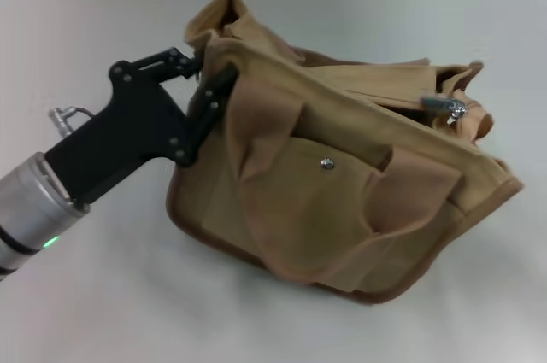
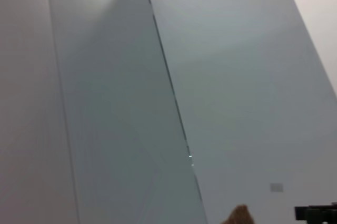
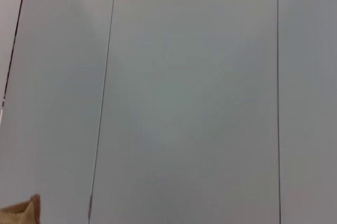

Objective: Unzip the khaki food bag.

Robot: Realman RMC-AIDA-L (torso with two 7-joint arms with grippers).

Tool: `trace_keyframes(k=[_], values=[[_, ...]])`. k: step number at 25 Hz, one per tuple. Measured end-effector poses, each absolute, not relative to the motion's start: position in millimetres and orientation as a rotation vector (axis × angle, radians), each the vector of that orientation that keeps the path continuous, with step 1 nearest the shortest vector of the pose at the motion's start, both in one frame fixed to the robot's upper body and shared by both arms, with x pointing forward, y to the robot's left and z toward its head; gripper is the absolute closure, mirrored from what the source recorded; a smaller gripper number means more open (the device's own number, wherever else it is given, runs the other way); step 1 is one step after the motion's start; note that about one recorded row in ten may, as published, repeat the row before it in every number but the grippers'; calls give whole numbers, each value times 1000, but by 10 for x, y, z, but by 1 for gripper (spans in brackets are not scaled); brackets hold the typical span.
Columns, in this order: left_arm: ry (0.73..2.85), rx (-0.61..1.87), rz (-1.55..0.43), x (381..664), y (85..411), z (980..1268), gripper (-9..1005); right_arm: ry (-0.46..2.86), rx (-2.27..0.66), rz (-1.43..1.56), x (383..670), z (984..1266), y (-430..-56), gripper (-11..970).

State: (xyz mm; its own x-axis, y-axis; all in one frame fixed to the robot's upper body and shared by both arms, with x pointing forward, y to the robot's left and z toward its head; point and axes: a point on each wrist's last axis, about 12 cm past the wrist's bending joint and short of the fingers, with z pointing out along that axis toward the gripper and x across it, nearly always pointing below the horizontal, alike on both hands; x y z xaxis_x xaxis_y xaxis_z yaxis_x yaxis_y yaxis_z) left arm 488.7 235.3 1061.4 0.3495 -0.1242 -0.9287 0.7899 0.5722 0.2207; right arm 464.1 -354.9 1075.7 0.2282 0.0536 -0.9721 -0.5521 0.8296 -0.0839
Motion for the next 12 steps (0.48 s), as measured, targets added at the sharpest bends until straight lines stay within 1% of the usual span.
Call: trace_keyframes(k=[1, 4, 6, 7, 8, 12], values=[[1044, 751, -658, 4865, 2409, 10624, 774, 1280, -453, 442, 4602, 10746, -3557, 625], [1026, 735, -638, 4831, 2477, 10640, 772, 1280, -445, 445, 4569, 10735, -3561, 526], [983, 684, -602, 4753, 2602, 10683, 771, 1273, -436, 464, 4531, 10718, -3542, 459], [983, 684, -602, 4753, 2602, 10683, 723, 1273, -436, 464, 4531, 10718, -3542, 426], [956, 651, -592, 4701, 2671, 10713, 675, 1265, -436, 474, 4515, 10719, -3534, 393], [916, 590, -634, 4621, 2812, 10795, 493, 1257, -438, 479, 4507, 10725, -3529, 364]])
